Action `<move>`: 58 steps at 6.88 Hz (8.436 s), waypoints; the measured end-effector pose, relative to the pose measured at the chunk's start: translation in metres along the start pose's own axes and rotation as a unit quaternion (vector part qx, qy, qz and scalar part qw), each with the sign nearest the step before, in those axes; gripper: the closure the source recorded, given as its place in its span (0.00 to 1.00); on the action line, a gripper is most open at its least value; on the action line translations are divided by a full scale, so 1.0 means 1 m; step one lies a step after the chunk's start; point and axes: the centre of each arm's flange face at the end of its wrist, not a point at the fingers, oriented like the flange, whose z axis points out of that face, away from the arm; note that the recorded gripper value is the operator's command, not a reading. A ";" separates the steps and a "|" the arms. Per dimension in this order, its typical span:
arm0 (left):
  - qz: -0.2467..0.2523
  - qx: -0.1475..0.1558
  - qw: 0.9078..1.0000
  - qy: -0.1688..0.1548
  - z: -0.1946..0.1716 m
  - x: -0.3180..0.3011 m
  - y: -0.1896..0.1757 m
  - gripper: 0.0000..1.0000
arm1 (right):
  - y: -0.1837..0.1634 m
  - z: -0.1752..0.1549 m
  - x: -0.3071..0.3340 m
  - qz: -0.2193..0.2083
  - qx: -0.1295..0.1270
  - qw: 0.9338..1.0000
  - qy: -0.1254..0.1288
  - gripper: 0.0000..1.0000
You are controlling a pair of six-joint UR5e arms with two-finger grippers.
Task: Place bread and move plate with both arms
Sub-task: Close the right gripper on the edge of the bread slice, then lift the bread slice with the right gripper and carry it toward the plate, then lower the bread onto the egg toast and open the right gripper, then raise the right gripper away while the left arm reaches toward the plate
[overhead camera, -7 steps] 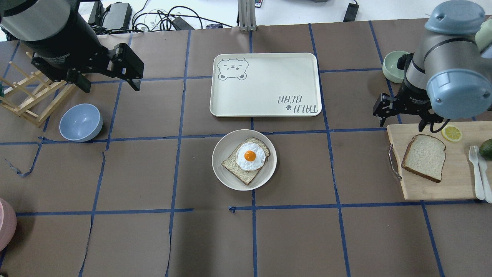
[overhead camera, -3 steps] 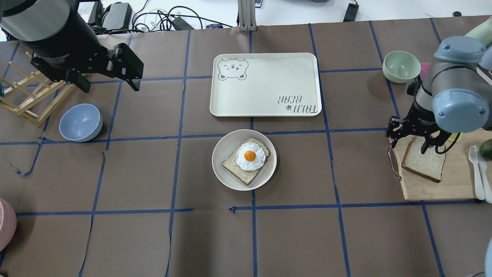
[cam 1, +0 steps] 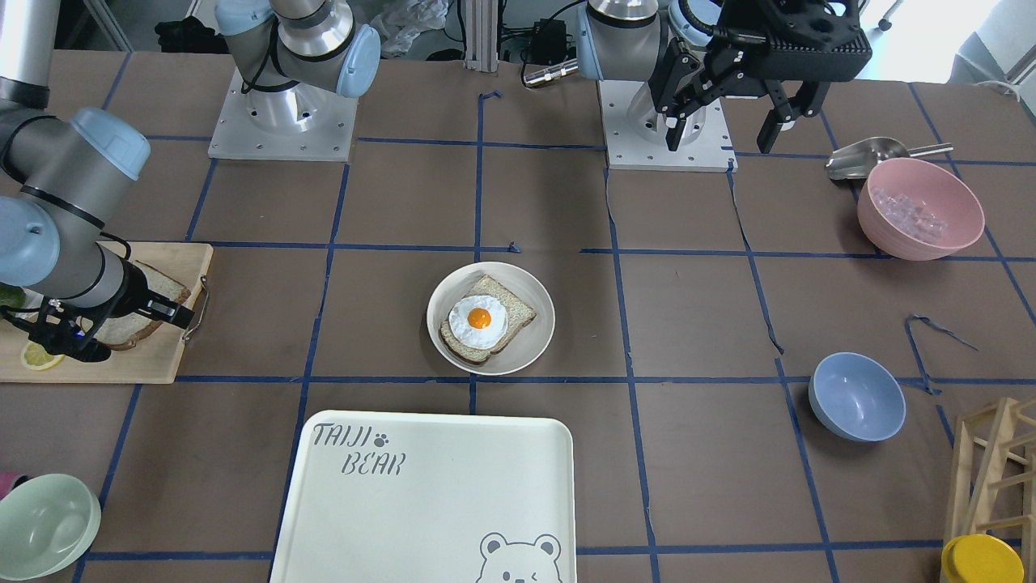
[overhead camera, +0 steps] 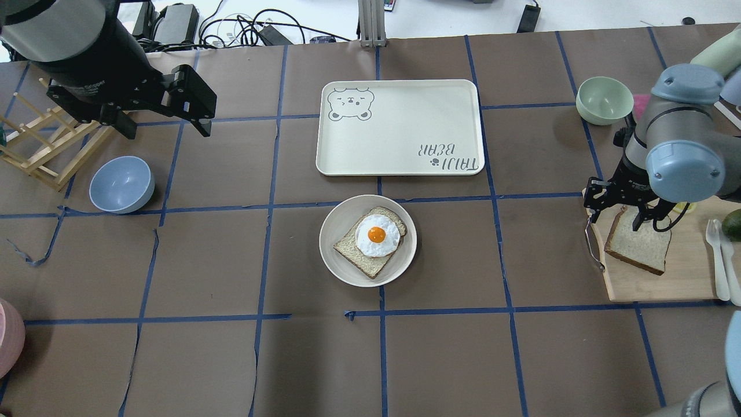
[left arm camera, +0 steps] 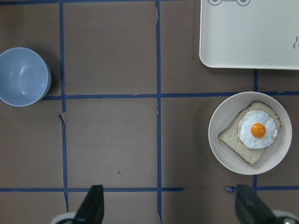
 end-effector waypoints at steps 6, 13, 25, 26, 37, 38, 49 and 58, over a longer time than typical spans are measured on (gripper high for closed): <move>0.000 0.000 1.000 0.000 0.000 0.000 0.000 0.00 | -0.006 0.012 -0.001 0.004 -0.008 1.000 0.001 0.44; 0.001 0.001 1.000 -0.002 -0.001 0.000 0.000 0.00 | -0.008 0.013 0.011 0.009 -0.013 1.000 -0.002 0.88; 0.001 0.001 1.000 -0.002 -0.001 0.000 0.001 0.00 | 0.016 -0.109 -0.051 -0.034 -0.025 0.999 0.006 1.00; 0.001 0.000 1.000 -0.002 -0.001 0.000 0.001 0.00 | 0.034 -0.131 -0.089 -0.047 -0.012 0.999 0.017 1.00; 0.001 0.000 1.000 -0.002 -0.001 0.000 0.001 0.00 | 0.228 -0.092 -0.414 -0.035 0.000 0.999 -0.039 1.00; 0.001 0.000 1.000 -0.002 -0.001 0.000 0.001 0.00 | 0.230 -0.088 -0.418 -0.036 -0.004 0.998 -0.041 1.00; 0.007 -0.003 1.000 0.001 0.002 0.001 0.001 0.00 | 0.174 -0.150 -0.366 -0.087 0.073 0.988 -0.105 0.00; -0.061 -0.087 0.994 0.027 0.185 0.048 0.000 0.00 | 0.160 -0.267 -0.203 -0.185 0.115 0.974 -0.061 0.00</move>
